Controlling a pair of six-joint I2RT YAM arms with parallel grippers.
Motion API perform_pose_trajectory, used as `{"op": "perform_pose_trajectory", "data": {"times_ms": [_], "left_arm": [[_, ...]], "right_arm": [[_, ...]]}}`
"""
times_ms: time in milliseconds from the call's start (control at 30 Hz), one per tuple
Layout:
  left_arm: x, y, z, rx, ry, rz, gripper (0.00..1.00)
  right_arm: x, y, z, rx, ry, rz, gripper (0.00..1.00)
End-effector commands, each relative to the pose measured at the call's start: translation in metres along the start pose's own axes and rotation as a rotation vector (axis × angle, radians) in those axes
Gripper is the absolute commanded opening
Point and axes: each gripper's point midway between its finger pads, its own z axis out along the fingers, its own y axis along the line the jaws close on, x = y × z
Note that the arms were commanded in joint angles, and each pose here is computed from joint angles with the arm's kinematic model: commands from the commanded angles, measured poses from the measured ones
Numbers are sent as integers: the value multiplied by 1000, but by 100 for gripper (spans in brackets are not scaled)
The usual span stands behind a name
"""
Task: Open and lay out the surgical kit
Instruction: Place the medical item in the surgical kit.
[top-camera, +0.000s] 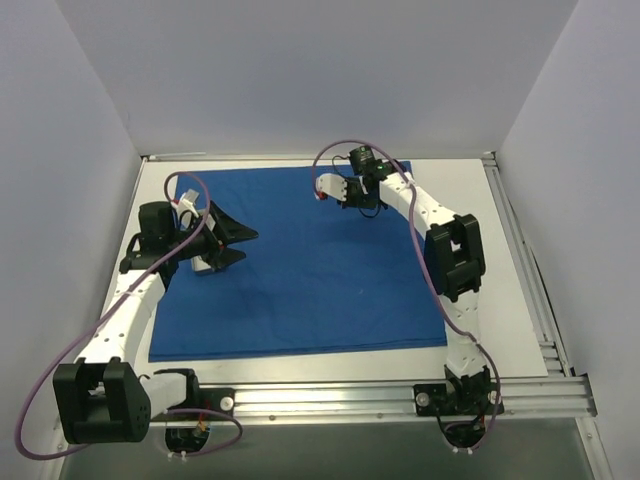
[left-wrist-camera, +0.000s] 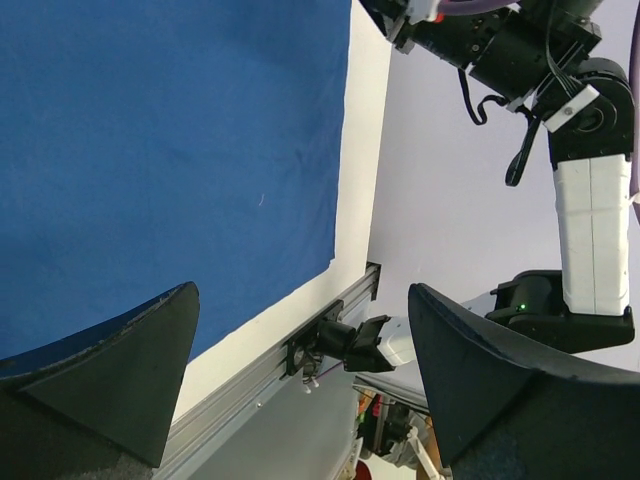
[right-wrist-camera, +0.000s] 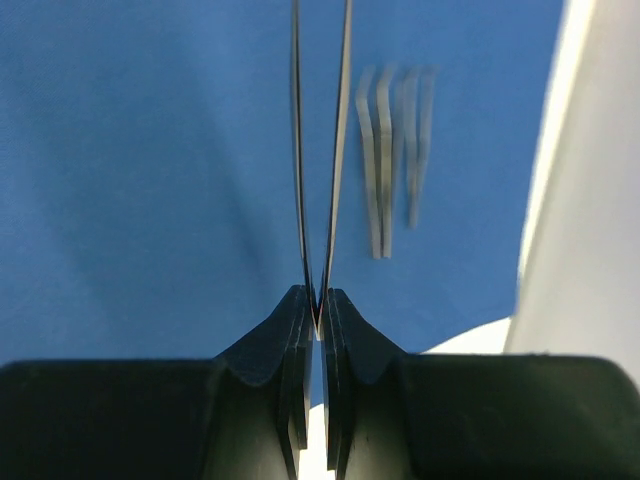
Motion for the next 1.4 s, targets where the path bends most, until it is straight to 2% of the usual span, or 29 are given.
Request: {"op": "perform_pose_trajectory", "data": {"times_ms": [0, 267, 667, 1167, 1367], "left_arm": [[-6, -2, 0, 4, -6, 47, 94], [-6, 2, 7, 12, 20, 25, 95], [-10, 6, 13, 8, 30, 4, 96], [-12, 9, 21, 28, 52, -19, 97], [-13, 9, 23, 32, 57, -26, 97]], "right_arm": [[2, 6, -4, -60, 42, -87, 0], [24, 16, 31, -76, 132, -106, 0], [52, -9, 54, 5, 252, -61, 0], [62, -15, 59, 24, 275, -65, 0], [66, -15, 69, 35, 281, -65, 4]]}}
